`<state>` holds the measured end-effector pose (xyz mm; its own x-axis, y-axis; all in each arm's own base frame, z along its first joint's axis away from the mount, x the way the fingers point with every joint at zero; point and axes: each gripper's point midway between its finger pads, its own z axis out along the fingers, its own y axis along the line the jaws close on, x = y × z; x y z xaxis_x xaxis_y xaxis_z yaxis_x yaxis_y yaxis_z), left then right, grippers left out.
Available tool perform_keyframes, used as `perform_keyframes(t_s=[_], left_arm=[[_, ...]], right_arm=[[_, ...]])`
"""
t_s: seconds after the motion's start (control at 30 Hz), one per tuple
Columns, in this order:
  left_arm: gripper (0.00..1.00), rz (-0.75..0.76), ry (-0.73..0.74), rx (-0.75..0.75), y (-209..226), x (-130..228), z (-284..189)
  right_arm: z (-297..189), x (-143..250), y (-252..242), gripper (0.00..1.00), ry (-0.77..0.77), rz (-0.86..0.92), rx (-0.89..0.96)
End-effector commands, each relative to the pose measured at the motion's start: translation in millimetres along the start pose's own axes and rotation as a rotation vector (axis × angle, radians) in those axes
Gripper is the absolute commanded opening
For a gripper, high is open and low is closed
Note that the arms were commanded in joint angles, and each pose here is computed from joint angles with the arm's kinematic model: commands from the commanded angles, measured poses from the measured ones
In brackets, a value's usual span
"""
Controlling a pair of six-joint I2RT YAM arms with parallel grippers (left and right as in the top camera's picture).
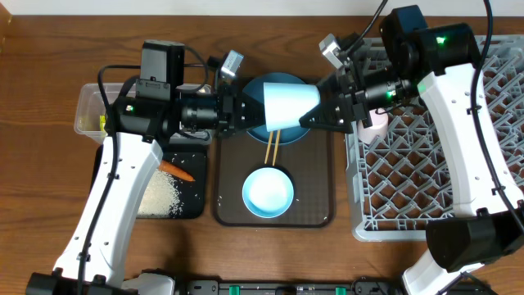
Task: Sort waste into correct bins and load items into the dishwasher rack
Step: 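Grasp the light-blue cup with the right gripper and release the left, then carry the light-blue cup into the rack with the right gripper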
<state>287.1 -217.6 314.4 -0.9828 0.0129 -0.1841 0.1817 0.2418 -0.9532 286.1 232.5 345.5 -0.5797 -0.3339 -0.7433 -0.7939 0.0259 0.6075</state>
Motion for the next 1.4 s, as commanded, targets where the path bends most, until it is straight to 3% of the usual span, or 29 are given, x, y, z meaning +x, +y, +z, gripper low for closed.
perform_keyframes(t_s=[0.0,0.03,0.23,0.47,0.53,0.8,0.93,1.0,1.1,1.37], left_arm=[[0.17,0.006,-0.03,-0.069,14.8,-3.4,-0.9],[0.17,0.005,-0.034,-0.078,16.3,-4.1,-1.0],[0.45,0.015,-0.095,-0.177,32.8,-15.4,-4.0],[0.51,0.025,-0.164,-0.291,50.9,-27.9,-9.9],[0.54,0.025,-0.174,-0.307,53.5,-29.6,-11.0],[0.84,0.025,-0.22,-0.388,66.2,-36.9,-17.2],[0.88,0.025,-0.22,-0.388,66.2,-36.9,-17.2],[0.9,0.025,-0.22,-0.388,66.0,-36.9,-17.2],[0.92,0.025,-0.22,-0.389,66.4,-37.0,-17.3],[0.96,0.025,-0.243,-0.429,72.5,-40.6,-20.9]], right_arm=[[-12.1,-15.8,5.2,0.34,-0.083,-0.043,-0.023],[-12.0,-15.6,4.6,0.33,-0.081,-0.045,-0.02],[-11.6,-8.4,-3.1,0.33,-0.038,-0.025,0.024],[-14.7,3.2,-24.7,0.25,0.037,0.058,0.137],[-17.1,7.9,-36.7,0.24,0.067,0.11,0.203],[-62.6,43.4,-110.0,0.18,0.194,0.414,0.715],[-103.4,66.4,-134.3,0.18,0.246,0.548,1.013],[-128.9,79.5,-140.6,0.25,0.251,0.649,1.177],[-164.9,96.3,-142.2,0.22,0.251,0.765,1.372],[-214.5,115.3,-142.9,0.2,0.213,0.876,1.488]])
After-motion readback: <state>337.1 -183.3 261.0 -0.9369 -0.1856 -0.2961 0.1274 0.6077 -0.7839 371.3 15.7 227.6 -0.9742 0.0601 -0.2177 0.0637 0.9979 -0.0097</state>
